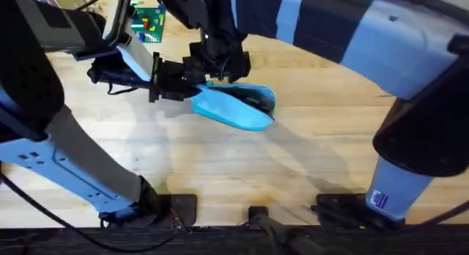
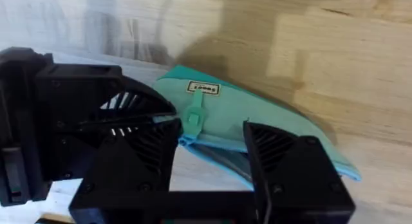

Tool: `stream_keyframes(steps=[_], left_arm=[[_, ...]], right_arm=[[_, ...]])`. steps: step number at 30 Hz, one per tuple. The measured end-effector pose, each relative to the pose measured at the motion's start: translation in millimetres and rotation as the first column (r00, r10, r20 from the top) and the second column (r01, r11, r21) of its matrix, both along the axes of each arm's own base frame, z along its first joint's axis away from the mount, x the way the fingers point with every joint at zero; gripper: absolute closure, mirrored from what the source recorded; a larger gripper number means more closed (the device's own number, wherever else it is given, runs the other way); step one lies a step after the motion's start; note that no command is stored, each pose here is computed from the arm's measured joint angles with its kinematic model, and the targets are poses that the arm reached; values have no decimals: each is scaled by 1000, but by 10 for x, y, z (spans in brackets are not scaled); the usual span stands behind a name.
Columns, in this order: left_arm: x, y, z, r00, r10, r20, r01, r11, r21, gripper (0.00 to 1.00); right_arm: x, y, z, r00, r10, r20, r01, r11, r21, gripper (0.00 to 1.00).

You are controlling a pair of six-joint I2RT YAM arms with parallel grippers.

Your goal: Unzip the bag, pick up the pens from the table one at a time and place them inside, then zip the bag closed.

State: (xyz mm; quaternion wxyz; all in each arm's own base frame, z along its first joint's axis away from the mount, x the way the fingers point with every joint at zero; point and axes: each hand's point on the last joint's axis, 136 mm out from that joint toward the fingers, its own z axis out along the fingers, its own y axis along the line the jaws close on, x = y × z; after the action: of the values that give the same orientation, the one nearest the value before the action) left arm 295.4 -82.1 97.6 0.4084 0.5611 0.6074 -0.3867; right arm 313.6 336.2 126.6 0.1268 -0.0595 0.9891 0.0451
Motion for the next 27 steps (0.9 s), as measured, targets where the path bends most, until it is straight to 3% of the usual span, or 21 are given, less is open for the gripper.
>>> stream_keyframes(steps=[4, 27], left_arm=[[-4, 2, -6, 1000, -2, -1, 2, 1000, 4, 958], [-7, 2, -9, 1000, -3, -2, 3, 1000, 6, 959]], right_arm=[[-23, 37, 5, 1000, 10, 10, -10, 1000, -2, 402], [-73, 162, 16, 1000, 29, 5, -29, 999, 36, 811]])
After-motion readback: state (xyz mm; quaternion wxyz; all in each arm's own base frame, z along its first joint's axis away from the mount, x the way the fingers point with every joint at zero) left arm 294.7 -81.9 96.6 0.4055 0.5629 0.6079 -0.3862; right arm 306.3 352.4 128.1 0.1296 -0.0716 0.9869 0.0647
